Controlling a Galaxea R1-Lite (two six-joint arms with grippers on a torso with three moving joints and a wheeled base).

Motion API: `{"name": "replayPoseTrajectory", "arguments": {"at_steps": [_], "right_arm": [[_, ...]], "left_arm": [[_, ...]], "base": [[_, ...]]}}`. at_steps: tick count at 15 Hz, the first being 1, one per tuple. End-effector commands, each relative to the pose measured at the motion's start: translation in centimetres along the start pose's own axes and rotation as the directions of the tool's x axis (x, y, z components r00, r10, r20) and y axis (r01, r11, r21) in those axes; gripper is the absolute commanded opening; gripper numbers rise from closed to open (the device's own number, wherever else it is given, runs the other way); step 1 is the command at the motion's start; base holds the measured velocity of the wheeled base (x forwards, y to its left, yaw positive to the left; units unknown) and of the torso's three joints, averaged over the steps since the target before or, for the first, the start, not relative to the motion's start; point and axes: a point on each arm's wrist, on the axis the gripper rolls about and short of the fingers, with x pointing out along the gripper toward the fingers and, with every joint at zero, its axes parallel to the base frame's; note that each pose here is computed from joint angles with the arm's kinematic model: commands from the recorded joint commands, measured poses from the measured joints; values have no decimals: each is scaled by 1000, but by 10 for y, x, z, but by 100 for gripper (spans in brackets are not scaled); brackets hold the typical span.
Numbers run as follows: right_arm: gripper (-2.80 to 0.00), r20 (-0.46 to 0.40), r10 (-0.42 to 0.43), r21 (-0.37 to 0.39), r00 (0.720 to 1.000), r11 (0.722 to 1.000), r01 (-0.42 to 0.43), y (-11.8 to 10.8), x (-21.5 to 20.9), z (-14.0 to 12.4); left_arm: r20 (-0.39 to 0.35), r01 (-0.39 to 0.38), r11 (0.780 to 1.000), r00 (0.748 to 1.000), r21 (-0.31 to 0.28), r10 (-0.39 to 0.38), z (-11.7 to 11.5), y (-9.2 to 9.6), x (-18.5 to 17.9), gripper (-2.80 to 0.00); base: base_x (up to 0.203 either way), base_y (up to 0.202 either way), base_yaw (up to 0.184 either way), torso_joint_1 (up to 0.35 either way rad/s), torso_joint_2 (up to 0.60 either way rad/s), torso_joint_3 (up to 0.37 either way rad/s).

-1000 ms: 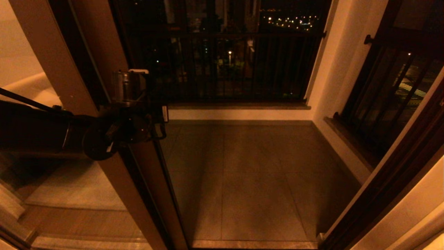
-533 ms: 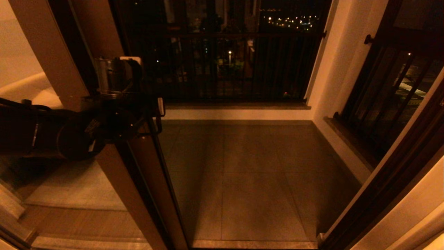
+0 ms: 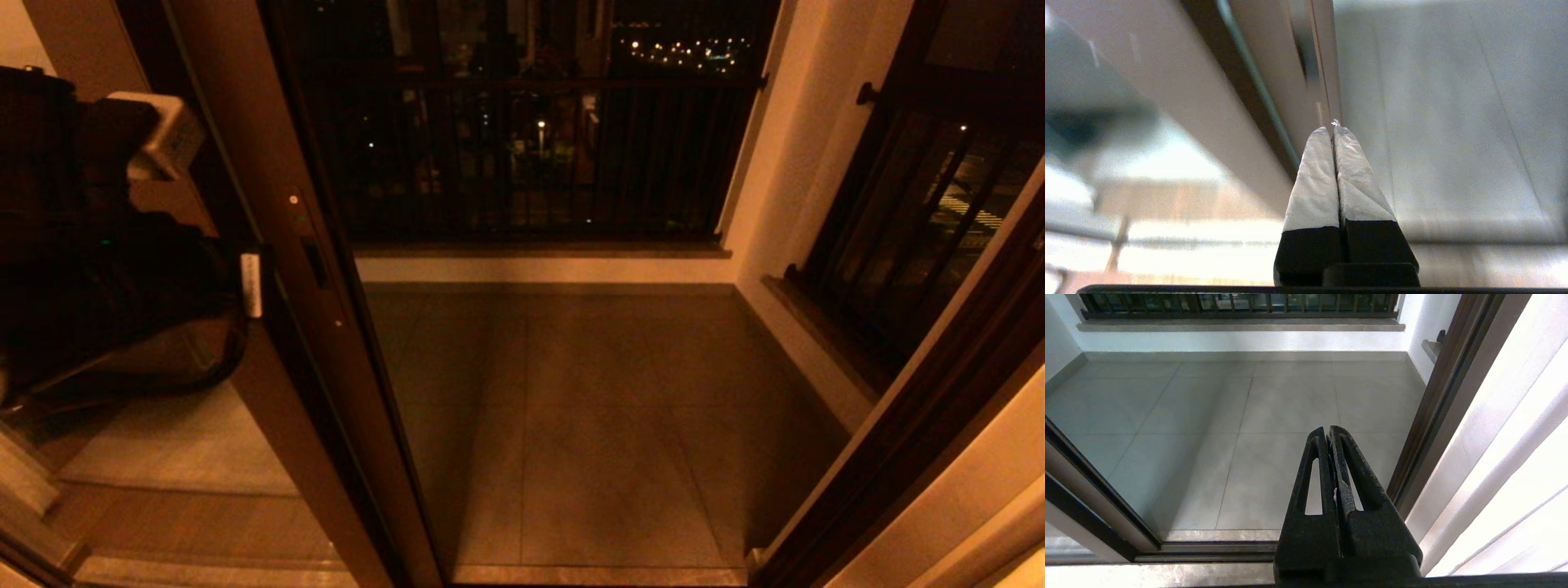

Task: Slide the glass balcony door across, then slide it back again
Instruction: Close the slid door

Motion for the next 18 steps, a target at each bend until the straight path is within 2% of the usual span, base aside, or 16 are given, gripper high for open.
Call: {"name": "replayPoseTrajectory", "arguments": {"at_steps": [1, 3, 5, 10, 11, 14, 18], "right_arm": [[-280, 0, 1, -1, 1000, 1000, -1, 0, 0, 0], [-280, 0, 1, 0, 1000, 1000, -1, 0, 0, 0], [-280, 0, 1, -1, 1000, 1000, -1, 0, 0, 0], [-280, -2, 1, -1, 1000, 1000, -1, 0, 0, 0], [-280, 0, 1, -1, 1000, 1000, -1, 0, 0, 0], [-280, 0, 1, -1, 1000, 1000, -1, 0, 0, 0], [-280, 0, 1, -1, 1000, 1000, -1, 0, 0, 0]], "left_arm": [[-71, 29, 1000, 997, -5, -29, -2, 17, -33, -280], [-106, 19, 996, 994, -87, -28, 3, 12, -20, -280], [-139, 7, 990, 990, -138, -26, 3, 6, -8, -280], [-148, 8, 986, 988, -166, -33, 6, -1, 5, -280], [-158, 4, 985, 987, -170, -32, 4, -3, 9, 0], [-172, 1, 984, 985, -181, -32, 3, -8, 18, 0], [-151, 10, 981, 988, -196, -40, 4, -18, 40, 0]], "base": [[0, 0, 0, 0, 0, 0], [0, 0, 0, 0, 0, 0], [0, 0, 0, 0, 0, 0], [0, 0, 0, 0, 0, 0], [0, 0, 0, 0, 0, 0], [0, 0, 0, 0, 0, 0], [0, 0, 0, 0, 0, 0]]}}
